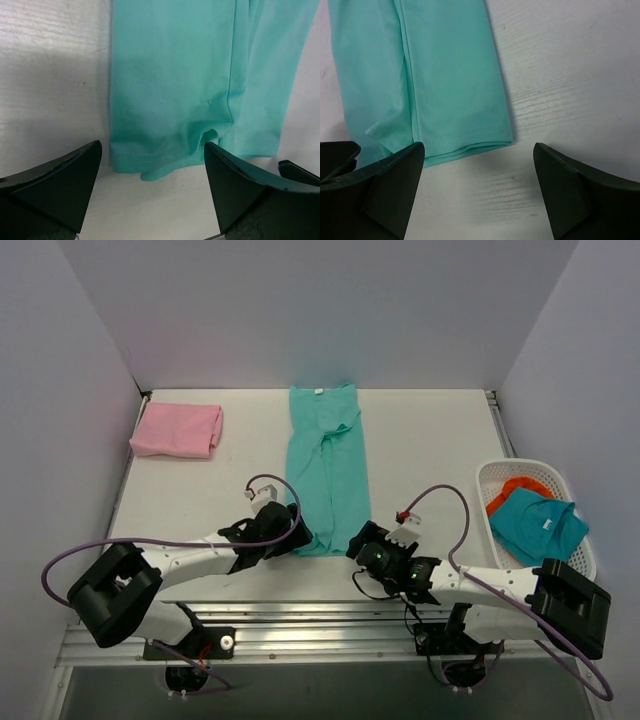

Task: Fold and stack the t-shirts
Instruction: Fold the tshirt

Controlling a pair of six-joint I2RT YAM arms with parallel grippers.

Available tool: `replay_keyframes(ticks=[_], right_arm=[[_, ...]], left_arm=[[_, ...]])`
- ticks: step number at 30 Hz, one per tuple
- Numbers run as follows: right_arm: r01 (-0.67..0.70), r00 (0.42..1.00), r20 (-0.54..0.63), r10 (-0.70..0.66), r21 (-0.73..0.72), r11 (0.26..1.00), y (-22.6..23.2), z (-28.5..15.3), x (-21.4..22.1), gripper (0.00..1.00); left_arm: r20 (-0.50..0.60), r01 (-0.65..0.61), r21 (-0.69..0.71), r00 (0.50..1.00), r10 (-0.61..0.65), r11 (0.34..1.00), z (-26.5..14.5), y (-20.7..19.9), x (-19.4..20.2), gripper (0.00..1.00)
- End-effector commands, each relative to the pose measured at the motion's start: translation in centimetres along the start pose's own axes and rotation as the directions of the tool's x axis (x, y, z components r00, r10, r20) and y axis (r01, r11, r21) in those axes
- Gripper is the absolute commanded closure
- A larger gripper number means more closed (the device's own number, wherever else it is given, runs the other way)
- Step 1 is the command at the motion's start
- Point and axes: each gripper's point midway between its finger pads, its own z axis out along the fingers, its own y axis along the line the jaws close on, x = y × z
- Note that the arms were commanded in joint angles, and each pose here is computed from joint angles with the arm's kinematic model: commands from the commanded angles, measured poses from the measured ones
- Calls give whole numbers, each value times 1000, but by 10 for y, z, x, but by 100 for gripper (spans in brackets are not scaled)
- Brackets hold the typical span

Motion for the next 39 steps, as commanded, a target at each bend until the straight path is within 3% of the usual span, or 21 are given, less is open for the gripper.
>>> replay_keyframes(ticks=[1,13,27,36,37,39], right_arm=[[0,1000,12,0,-1,1000,7,11,-2,15],[-4,998,-70,5,14,1000,4,46,18,36],[14,996,-89,-9,58,998,-2,44,19,60],[11,998,-66,-5,83,996,-10,30,9,56],[12,998,-66,-7,84,996,-10,30,10,56],[14,998,-67,-8,85,996,-11,29,11,56]], left_arm=[[-6,77,-5,997,-77,997,-5,8,11,6],[43,108,-36,993,-106,994,-20,38,22,5],[6,122,41,992,-123,992,-1,17,30,0],[-10,133,65,991,-132,989,-3,13,32,0],[-10,133,65,991,-132,989,-3,13,32,5],[-12,134,64,991,-133,989,-3,14,33,5]])
